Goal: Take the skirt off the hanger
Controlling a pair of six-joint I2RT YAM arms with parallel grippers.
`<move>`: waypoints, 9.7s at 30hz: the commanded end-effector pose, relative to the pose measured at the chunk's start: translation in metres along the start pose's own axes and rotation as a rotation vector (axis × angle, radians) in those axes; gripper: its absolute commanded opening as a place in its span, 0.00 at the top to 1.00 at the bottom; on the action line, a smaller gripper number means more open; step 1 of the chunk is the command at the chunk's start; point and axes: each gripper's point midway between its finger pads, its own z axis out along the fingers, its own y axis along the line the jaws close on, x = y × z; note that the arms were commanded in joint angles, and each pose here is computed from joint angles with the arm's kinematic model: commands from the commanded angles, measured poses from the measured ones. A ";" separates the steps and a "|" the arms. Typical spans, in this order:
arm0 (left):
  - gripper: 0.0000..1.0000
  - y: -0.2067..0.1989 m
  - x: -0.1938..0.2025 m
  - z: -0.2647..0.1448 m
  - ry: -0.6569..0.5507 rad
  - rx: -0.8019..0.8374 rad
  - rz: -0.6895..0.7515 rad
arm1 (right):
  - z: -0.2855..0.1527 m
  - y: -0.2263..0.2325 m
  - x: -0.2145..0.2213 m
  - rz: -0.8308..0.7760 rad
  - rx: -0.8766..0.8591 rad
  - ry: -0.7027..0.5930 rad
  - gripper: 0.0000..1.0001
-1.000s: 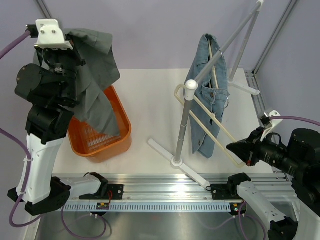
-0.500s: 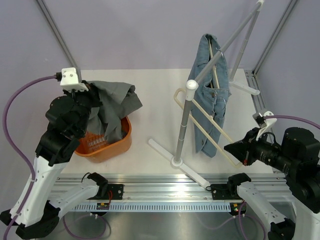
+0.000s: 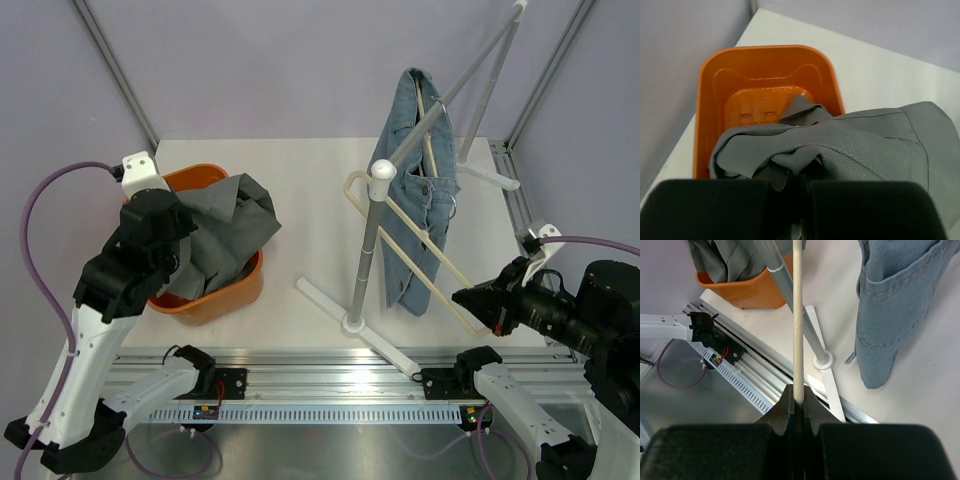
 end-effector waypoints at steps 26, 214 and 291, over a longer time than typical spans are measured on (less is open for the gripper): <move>1.00 -0.026 0.143 0.105 0.417 -0.093 0.054 | 0.020 -0.005 0.002 0.018 -0.030 0.014 1.00; 0.01 -0.146 0.091 -0.023 0.397 0.833 -0.240 | 0.080 -0.088 -0.139 -0.120 0.306 -0.324 1.00; 0.01 -0.152 0.122 -0.130 0.559 1.186 -0.344 | 0.049 -0.089 -0.042 0.253 0.387 -0.209 1.00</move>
